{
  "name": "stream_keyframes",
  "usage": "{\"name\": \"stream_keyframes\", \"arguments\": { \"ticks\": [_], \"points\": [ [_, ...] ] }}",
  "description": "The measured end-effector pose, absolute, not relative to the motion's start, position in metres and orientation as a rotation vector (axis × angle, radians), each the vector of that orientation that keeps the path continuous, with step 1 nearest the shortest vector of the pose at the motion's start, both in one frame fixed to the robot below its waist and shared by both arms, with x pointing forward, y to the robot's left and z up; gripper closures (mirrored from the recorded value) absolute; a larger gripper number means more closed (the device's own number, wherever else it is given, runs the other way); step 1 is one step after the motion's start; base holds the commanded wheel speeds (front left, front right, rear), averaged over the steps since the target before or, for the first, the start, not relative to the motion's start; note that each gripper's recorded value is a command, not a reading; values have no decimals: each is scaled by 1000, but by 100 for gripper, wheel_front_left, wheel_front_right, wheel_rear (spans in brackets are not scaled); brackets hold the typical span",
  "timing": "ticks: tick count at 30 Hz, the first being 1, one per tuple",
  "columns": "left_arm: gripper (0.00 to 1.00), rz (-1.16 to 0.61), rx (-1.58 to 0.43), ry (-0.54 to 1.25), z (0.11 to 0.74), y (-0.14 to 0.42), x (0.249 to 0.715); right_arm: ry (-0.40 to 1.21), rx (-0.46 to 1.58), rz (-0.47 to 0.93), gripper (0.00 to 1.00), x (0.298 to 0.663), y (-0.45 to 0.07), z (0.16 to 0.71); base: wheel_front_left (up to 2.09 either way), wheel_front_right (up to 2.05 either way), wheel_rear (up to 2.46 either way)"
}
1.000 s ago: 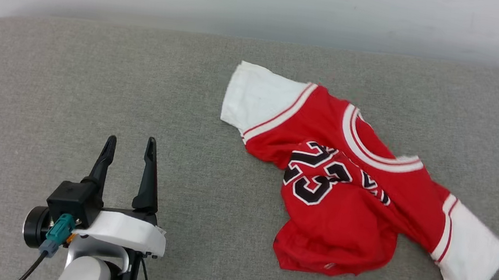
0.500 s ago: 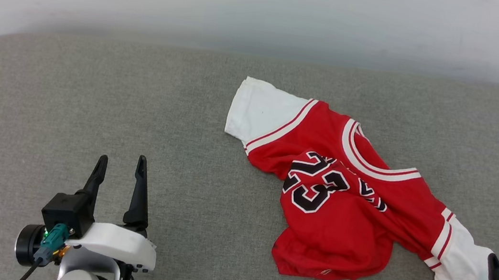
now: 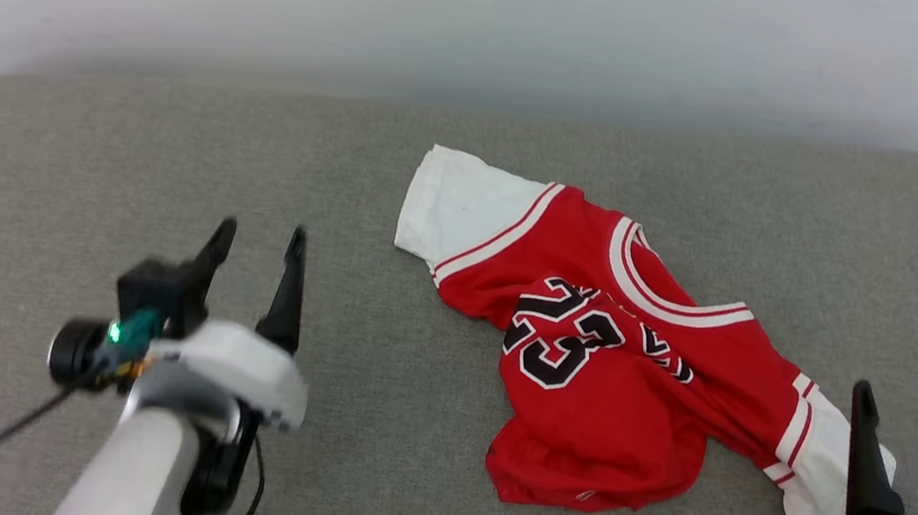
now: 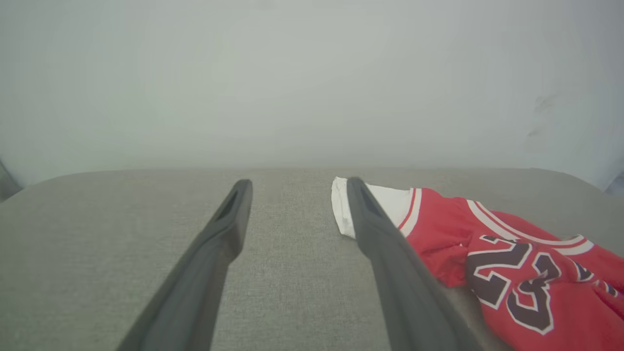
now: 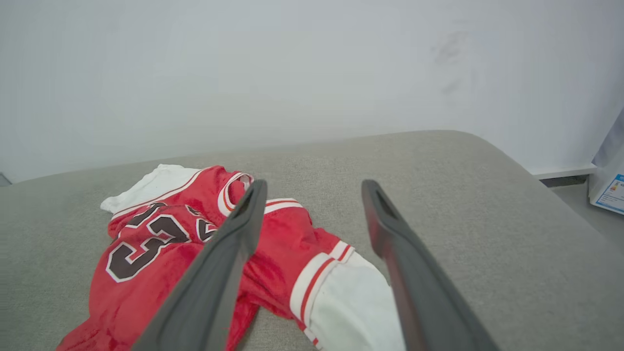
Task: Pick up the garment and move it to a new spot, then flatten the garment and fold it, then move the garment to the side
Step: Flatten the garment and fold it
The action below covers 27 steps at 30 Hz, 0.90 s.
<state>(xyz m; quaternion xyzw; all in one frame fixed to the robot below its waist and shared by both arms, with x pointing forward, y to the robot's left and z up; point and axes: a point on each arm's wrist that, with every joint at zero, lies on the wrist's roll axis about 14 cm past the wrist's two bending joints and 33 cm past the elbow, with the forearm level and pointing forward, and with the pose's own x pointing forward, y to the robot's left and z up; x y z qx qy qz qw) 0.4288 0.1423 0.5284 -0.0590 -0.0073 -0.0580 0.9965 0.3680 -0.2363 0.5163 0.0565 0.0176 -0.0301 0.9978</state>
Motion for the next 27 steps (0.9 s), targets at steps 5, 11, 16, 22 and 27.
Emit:
{"name": "stream_keyframes", "arguments": {
  "ticks": [5,11,16,22,27],
  "points": [
    [0,-254,-82,-49,560,105,478,12,117,-31,0,381,-224,522,0,0,0],
    [0,-389,-33,-27,578,65,545,8,133,-31,0,402,-224,515,0,0,0],
    [0,-465,15,163,543,42,585,14,132,-58,0,411,-233,504,0,0,0],
    [0,-464,102,568,458,45,606,51,143,-121,0,409,-252,481,0,0,0],
    [0,-445,159,870,394,56,595,79,152,-159,0,405,-261,466,0,0,0]
  ]
}}
